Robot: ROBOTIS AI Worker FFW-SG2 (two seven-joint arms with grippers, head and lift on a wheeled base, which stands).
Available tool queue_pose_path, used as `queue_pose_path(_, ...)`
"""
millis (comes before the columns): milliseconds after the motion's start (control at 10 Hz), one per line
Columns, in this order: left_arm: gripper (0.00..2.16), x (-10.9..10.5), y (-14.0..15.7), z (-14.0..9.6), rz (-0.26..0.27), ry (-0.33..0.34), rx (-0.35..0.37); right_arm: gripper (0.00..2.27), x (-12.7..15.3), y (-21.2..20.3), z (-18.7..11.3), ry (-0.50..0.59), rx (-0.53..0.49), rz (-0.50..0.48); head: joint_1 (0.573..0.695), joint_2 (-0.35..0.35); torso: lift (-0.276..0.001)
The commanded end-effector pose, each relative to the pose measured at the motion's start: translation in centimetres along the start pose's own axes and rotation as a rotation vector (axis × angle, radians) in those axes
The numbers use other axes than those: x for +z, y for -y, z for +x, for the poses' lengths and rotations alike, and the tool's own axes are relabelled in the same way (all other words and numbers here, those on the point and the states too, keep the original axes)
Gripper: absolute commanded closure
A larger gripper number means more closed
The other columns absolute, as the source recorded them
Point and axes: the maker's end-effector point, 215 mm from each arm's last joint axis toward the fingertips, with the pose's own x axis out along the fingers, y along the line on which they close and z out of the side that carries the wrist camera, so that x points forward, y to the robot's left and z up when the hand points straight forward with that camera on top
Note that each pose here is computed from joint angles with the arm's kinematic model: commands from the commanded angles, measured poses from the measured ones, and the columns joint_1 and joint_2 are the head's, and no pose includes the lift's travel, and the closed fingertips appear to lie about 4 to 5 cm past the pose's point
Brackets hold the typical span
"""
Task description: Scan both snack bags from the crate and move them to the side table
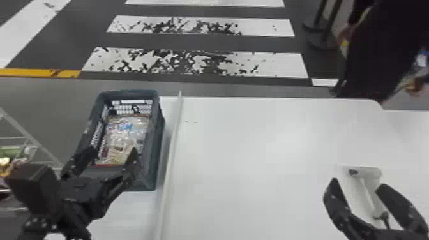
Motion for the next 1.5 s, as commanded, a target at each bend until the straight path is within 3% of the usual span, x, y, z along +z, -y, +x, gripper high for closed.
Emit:
queue_pose_path(0, 0.12, -0.8, -1.4, 1.1, -0.013, -0.055, 0.033, 0.18, -0.3, -0.5, 0.1, -0.010, 0.019, -0.010, 0.695, 0.047, -0.029)
queue_pose_path(200, 0.12, -0.8, -2.6, 2.3, -0.031, -0.082, 0.064, 0.18, -0.4, -1.1, 0.5, -0.015, 0.043, -0.018, 0.695, 0.090, -0.029)
queue_pose_path(400, 0.12, 0.2, -3.3, 3.6, -0.035, -0.068, 0.078, 0.18, -0.7, -1.1, 0.3, -0.024, 0.046, -0.022, 0.695, 0.110, -0.029)
queue_pose_path(800, 0.12, -0.5, -5.9, 7.1, -0.058, -0.093, 0.110, 0.18, 0.3, -1.7, 0.1, 0.022, 0.080, -0.030, 0.695, 0.146, -0.029)
queue_pose_path(1400, 0.12, -3.6, -8.0, 12.3, -0.079, -0.210, 0.132, 0.18, -0.8, -1.4, -0.4, 0.002, 0.070, -0.059, 0.695, 0.156, -0.029)
